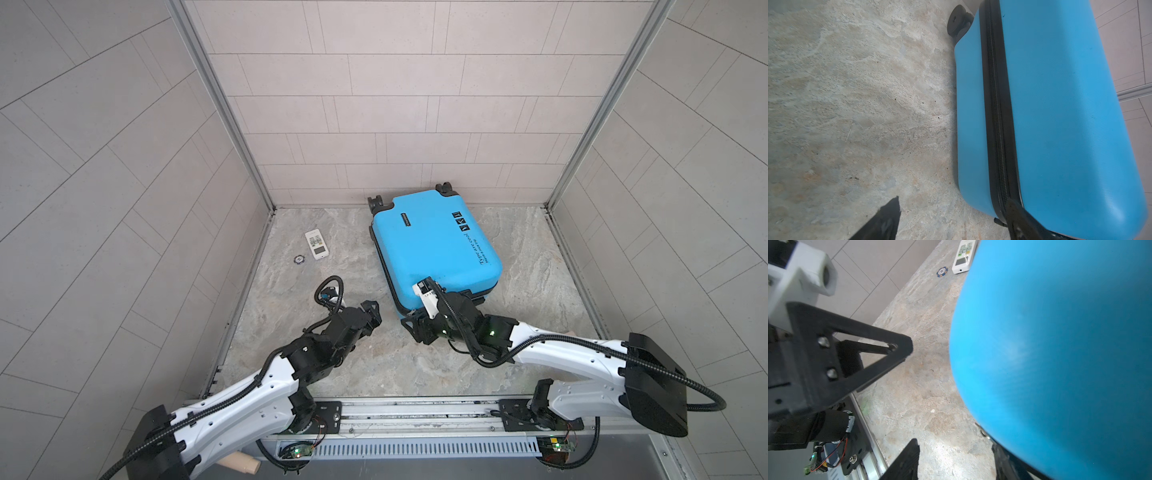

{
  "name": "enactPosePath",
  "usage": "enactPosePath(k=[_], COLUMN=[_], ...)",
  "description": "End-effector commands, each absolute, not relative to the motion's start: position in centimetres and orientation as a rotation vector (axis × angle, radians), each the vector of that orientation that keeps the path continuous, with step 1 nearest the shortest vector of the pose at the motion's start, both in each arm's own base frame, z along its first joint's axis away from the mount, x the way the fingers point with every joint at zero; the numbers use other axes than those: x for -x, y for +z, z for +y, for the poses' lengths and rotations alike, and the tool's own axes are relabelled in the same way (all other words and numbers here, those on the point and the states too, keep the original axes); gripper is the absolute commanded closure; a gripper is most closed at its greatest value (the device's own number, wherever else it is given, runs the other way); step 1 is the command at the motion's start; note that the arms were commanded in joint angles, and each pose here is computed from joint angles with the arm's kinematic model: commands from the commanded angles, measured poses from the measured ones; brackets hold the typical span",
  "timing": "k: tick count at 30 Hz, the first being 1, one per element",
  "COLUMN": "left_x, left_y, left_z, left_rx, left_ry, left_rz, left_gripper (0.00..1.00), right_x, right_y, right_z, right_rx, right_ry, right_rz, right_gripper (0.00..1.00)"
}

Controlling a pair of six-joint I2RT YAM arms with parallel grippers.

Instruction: Pack the luggage

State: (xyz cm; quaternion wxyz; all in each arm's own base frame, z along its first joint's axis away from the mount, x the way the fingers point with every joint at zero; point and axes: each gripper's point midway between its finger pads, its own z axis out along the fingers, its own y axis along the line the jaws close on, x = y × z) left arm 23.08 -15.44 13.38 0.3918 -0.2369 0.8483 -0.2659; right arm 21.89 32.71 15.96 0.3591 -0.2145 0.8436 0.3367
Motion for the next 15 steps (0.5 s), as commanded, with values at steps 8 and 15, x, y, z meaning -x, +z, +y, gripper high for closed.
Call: enactPosePath(k=[8, 15], left_x=[-23.2, -23.2], left_y=[13.1, 13.0], left_z=[-15.2, -16.8], left_rx=[0.635, 0.558], left_ry=[-0.692, -0.768], left_rz=[2.131, 2.144], left_gripper=[0.15, 0.16], right_x=[-17.9, -19.9], right_y=[18.5, 17.9], right_z=[37.0, 34.0], right_rx=[0.800, 0.667], right_ry=[1.174, 0.959], right_rz=[2.106, 2.157], right_gripper=[0.43, 0.42])
